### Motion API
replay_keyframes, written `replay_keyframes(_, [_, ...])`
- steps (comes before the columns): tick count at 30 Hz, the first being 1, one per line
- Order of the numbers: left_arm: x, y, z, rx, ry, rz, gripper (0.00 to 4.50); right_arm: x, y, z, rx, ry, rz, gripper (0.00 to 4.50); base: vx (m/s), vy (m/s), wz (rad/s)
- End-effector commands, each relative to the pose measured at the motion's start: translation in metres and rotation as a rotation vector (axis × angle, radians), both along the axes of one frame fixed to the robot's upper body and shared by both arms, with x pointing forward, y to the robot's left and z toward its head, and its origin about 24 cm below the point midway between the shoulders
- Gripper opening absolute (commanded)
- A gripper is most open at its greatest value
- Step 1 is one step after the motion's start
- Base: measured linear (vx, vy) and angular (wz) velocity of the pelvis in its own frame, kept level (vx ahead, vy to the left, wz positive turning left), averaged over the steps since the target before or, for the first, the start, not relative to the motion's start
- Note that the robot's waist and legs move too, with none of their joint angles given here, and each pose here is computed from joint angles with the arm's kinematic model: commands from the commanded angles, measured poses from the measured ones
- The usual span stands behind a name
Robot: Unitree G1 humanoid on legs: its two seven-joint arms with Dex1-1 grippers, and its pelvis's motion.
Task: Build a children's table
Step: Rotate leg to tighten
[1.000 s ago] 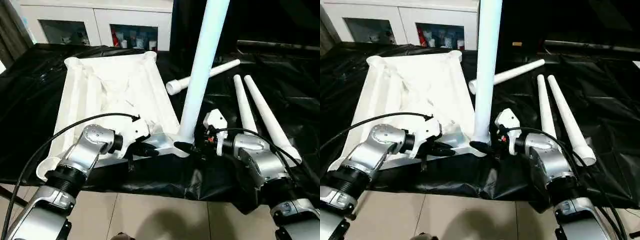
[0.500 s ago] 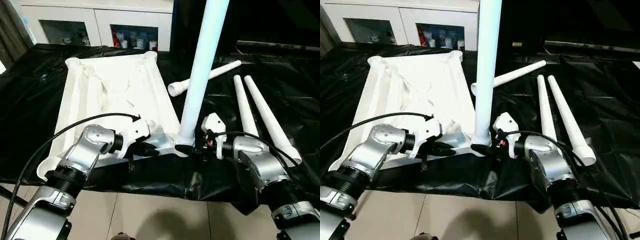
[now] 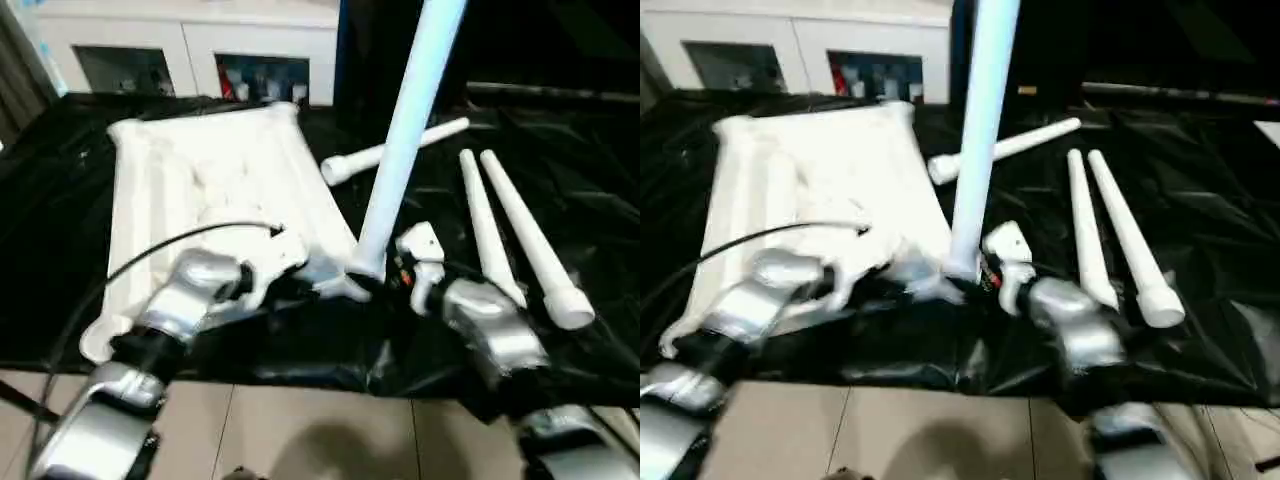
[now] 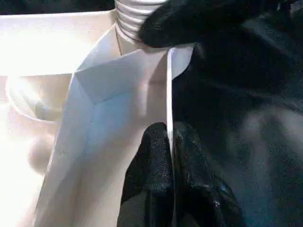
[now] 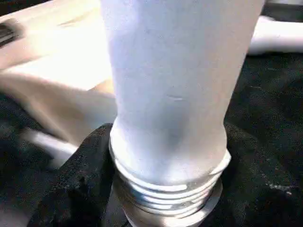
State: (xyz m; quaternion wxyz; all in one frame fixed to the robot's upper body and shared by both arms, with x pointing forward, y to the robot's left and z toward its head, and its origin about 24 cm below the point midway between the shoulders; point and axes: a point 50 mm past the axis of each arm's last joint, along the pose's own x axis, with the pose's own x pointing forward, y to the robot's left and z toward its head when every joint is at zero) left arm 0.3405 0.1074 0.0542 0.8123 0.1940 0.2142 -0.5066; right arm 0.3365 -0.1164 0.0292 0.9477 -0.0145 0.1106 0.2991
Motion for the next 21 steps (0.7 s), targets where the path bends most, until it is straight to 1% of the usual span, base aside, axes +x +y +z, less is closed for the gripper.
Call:
replay_keyframes(1, [0.003, -0.020, -0.002, -0.061, 0.008, 0.073, 0.00, -0.004, 0.003, -0.028, -0.051, 0.135, -0.180, 2.78, 0.000, 0.000, 0.00])
replay_keyframes(2, [0.003, -0.021, -0.002, -0.060, 0.009, 0.077, 0.00, -0.003, 0.004, -0.028, -0.051, 0.136, -0.187, 2.77, 0.000, 0.000, 0.00])
replay_keyframes(3, [0.005, -0.028, -0.004, -0.046, 0.012, 0.107, 0.00, -0.001, 0.014, -0.028, -0.049, 0.144, -0.235, 2.77, 0.000, 0.000, 0.00])
replay_keyframes(5, [0.006, -0.037, -0.005, -0.029, 0.006, 0.123, 0.00, 0.003, 0.028, -0.027, -0.059, 0.145, -0.282, 2.77, 0.000, 0.000, 0.00])
replay_keyframes(7, [0.006, -0.041, -0.005, -0.025, 0.003, 0.129, 0.00, 0.004, 0.034, -0.025, -0.070, 0.138, -0.291, 2.77, 0.000, 0.000, 0.00])
replay_keyframes(8, [0.006, -0.042, -0.006, -0.023, 0.003, 0.127, 0.00, 0.006, 0.042, -0.021, -0.055, 0.107, -0.255, 2.77, 0.000, 0.000, 0.00])
replay_keyframes(9, [0.006, -0.042, -0.005, -0.027, 0.002, 0.123, 0.00, 0.006, 0.044, -0.019, -0.009, 0.110, -0.231, 2.77, 0.000, 0.000, 0.00])
replay_keyframes(10, [0.006, -0.042, -0.005, -0.028, 0.002, 0.123, 0.00, 0.006, 0.045, -0.019, -0.002, 0.111, -0.229, 2.77, 0.000, 0.000, 0.00])
replay_keyframes(11, [0.006, -0.041, -0.005, -0.032, 0.000, 0.123, 0.00, 0.007, 0.046, -0.017, 0.050, 0.113, -0.223, 3.33, 0.000, 0.000, 0.00])
replay_keyframes(12, [0.006, -0.039, -0.005, -0.033, 0.000, 0.125, 0.00, 0.007, 0.046, -0.014, 0.082, 0.108, -0.219, 3.33, 0.000, 0.000, 0.00])
replay_keyframes(13, [0.006, -0.038, -0.005, -0.034, -0.004, 0.129, 0.00, 0.008, 0.046, -0.012, 0.092, 0.095, -0.217, 3.47, 0.000, 0.000, 0.00])
replay_keyframes(14, [0.006, -0.038, -0.005, -0.034, -0.004, 0.129, 0.00, 0.008, 0.046, -0.012, 0.092, 0.095, -0.217, 3.50, 0.000, 0.000, 0.00])
replay_keyframes(15, [0.007, -0.033, -0.005, -0.038, -0.008, 0.132, 0.00, 0.010, 0.046, -0.008, 0.090, 0.061, -0.180, 3.68, 0.000, 0.000, 0.00])
replay_keyframes(16, [0.007, -0.033, -0.005, -0.038, -0.008, 0.132, 0.00, 0.010, 0.046, -0.008, 0.090, 0.060, -0.178, 3.68, 0.000, 0.000, 0.00])
replay_keyframes(17, [0.006, -0.027, -0.005, -0.039, -0.004, 0.119, 0.00, 0.011, 0.041, -0.003, 0.089, 0.030, -0.131, 3.81, 0.000, 0.000, 0.00])
replay_keyframes(18, [0.006, -0.024, -0.006, -0.039, 0.003, 0.118, 0.00, 0.011, 0.038, -0.001, 0.088, 0.021, -0.113, 3.90, 0.000, 0.000, 0.00])
replay_keyframes(21, [0.002, -0.013, -0.008, -0.027, 0.008, 0.077, 0.00, 0.008, 0.024, 0.001, 0.067, 0.013, -0.001, 4.03, 0.000, 0.000, 0.00])
